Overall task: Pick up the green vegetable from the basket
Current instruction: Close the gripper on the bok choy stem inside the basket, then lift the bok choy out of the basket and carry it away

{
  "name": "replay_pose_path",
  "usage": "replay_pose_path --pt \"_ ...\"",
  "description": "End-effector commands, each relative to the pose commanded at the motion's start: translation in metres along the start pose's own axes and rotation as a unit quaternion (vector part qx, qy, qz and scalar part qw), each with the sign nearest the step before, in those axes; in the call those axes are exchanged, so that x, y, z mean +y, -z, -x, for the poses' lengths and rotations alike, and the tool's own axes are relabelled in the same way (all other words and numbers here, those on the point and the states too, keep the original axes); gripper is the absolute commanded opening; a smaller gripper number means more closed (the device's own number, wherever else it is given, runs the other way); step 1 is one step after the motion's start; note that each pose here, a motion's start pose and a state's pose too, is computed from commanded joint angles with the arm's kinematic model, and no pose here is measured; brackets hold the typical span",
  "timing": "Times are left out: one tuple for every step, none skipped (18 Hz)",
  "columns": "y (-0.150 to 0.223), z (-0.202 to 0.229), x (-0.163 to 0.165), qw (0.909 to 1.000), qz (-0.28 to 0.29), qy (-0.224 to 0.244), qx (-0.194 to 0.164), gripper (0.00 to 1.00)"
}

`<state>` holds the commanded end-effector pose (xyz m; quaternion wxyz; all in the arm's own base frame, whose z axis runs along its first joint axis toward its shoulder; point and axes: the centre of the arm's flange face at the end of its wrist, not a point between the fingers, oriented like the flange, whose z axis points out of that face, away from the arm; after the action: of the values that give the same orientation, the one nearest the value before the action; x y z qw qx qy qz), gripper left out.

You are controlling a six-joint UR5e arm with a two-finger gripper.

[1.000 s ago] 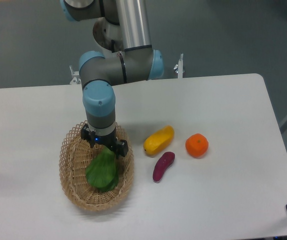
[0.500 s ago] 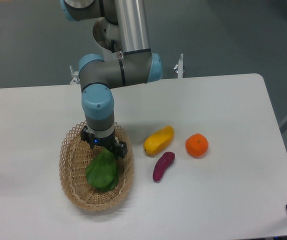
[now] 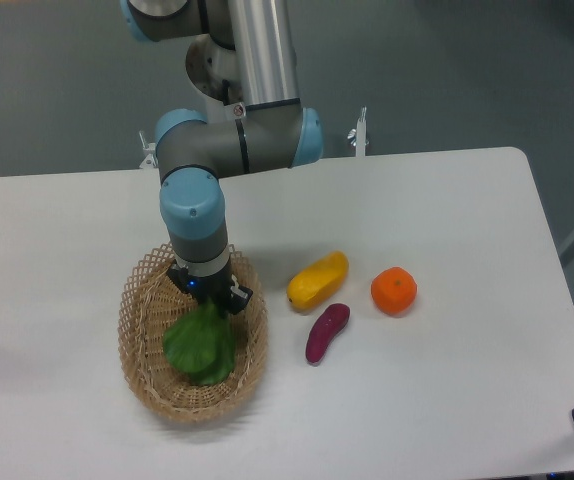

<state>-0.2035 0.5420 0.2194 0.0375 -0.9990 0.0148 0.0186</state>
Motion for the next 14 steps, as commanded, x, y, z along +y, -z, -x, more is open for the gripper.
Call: replay_pose_path --pt "0.001 0.0 0.0 1.0 -0.001 -0.001 -0.001 0.33" --pt "0.004 0.001 -0.001 1.0 -0.004 -0.002 -0.003 0.33" --pt "0.009 0.002 -0.001 1.0 -0.007 -0.004 -0.005 0.33" --pt "0.016 0.002 -0.002 0.9999 -0.012 -0.006 -0.009 0.33" --pt "0.025 0.005 -0.004 0.9997 -0.02 -0.005 -0.015 0.33" --pt "0.033 0.007 -0.005 0.9994 -0.026 -0.005 -0.02 0.33" --pt "0.042 0.01 -0.007 0.9991 -0.034 -0.004 -0.025 0.33" --pt "0.053 0.015 -0.007 0.9987 -0.041 -0.001 -0.029 0.33" --pt "0.068 0.025 -0.008 0.9979 -0.053 0.006 -0.035 0.33" --pt "0.083 0.035 -0.007 0.997 -0.064 0.013 -0.041 0.33" --pt "0.095 0.04 -0.009 0.996 -0.077 0.016 -0.042 0.33" --pt "0.104 0.045 -0.01 0.9949 -0.09 0.02 -0.041 0.33" --pt "0.114 0.059 -0.006 0.9934 -0.103 0.031 -0.04 0.33" --pt "0.123 0.07 -0.002 0.9915 -0.118 0.041 -0.037 0.33"
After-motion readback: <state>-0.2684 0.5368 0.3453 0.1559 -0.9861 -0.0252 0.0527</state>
